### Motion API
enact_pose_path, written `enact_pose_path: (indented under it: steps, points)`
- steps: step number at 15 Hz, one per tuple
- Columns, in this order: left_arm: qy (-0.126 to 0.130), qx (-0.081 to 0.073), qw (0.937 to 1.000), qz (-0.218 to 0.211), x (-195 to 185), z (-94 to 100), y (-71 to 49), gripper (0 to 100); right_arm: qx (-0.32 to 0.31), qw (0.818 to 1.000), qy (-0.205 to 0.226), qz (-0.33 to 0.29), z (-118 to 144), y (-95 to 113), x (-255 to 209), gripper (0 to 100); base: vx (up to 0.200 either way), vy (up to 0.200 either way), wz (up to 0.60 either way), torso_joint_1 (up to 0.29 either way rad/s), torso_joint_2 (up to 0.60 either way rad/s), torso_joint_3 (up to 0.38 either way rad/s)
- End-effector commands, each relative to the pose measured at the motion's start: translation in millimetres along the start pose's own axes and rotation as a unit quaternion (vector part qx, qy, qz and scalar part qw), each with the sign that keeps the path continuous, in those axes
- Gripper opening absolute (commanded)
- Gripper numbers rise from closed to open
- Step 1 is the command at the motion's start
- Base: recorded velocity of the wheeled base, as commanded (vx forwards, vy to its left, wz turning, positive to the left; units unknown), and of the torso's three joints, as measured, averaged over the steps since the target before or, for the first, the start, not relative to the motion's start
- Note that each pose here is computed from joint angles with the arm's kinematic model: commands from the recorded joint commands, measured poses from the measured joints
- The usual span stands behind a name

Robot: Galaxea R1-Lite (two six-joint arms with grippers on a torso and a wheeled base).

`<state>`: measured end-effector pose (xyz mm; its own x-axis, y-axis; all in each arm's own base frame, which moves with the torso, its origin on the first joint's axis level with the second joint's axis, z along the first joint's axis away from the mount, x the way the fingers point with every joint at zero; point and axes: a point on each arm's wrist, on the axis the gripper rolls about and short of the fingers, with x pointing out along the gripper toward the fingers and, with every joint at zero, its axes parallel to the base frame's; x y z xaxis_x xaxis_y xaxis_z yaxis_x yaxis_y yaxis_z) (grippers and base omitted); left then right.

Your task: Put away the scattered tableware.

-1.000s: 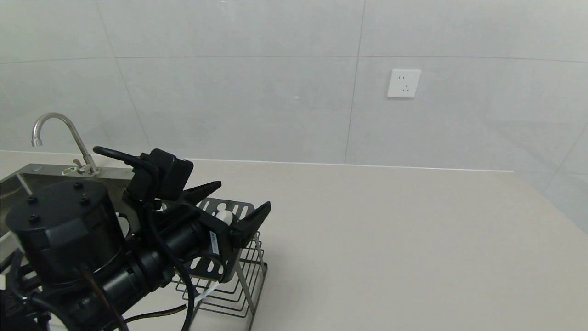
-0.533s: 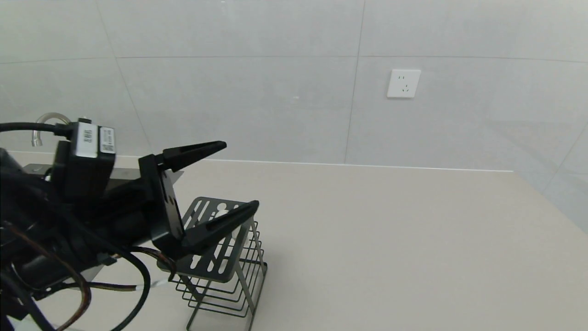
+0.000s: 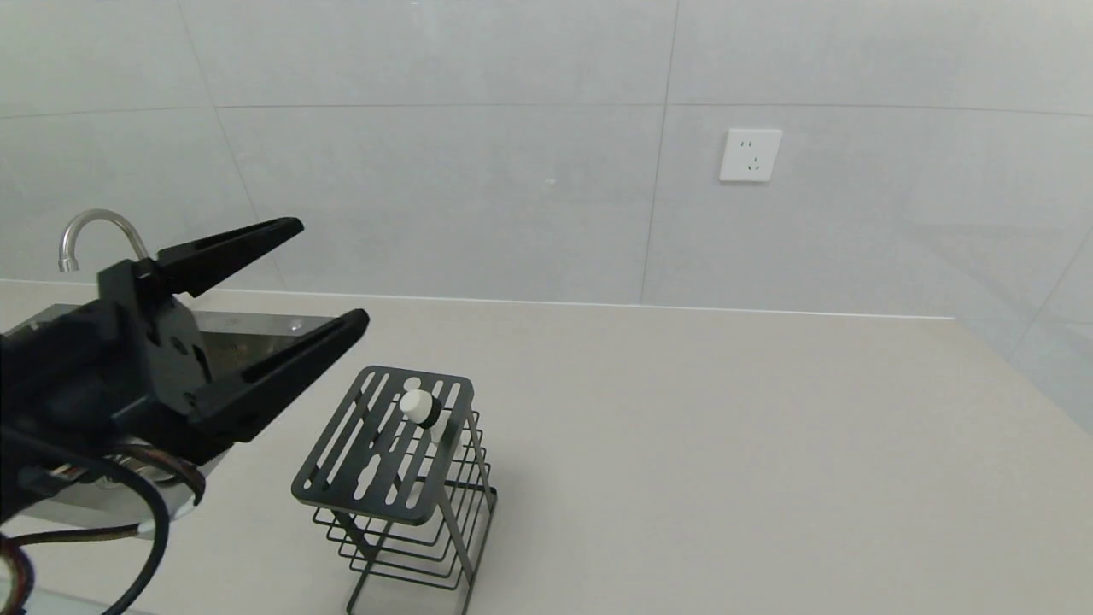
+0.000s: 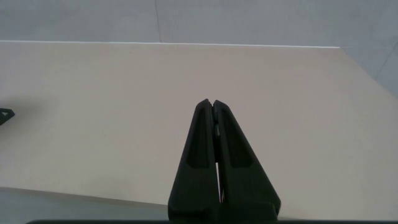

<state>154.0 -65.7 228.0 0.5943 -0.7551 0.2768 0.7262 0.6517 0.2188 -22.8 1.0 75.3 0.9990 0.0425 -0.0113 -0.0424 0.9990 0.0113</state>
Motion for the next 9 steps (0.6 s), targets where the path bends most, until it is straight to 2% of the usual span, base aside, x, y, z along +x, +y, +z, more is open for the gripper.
enact_pose_path:
  steps: [1,3,5,6,7,8,9]
  points:
    - [-0.006,0.013,0.9986,0.050,-25,5.6,-5.0,100,0.000,1.000,0.000,0.000,0,0,0,0,0.000,0.000,0.00,0.000,0.00,0.000]
    - [-0.005,0.018,0.9952,0.096,-51,3.7,-17.1,100,0.000,1.000,0.000,0.000,0,0,0,0,0.000,0.000,0.00,0.000,0.00,0.000]
    - [-0.024,0.040,0.9903,0.131,-76,9.9,-28.9,100,0.000,1.000,0.000,0.000,0,0,0,0,0.000,0.000,0.00,0.000,0.00,0.000]
    - [-0.030,0.046,0.9892,0.136,-81,11.6,-32.0,100,0.000,1.000,0.000,0.000,0,0,0,0,0.000,0.000,0.00,0.000,0.00,0.000]
    - [-0.045,0.065,0.9848,0.154,-96,15.8,-40.7,100,0.000,1.000,0.000,0.000,0,0,0,0,0.000,0.000,0.00,0.000,0.00,0.000]
    - [-0.045,0.065,0.9848,0.154,-96,15.8,-40.7,100,0.000,1.000,0.000,0.000,0,0,0,0,0.000,0.000,0.00,0.000,0.00,0.000]
    - [-0.047,0.082,0.9779,0.186,-120,9.4,-58.0,100,0.000,1.000,0.000,0.000,0,0,0,0,0.000,0.000,0.00,0.000,0.00,0.000]
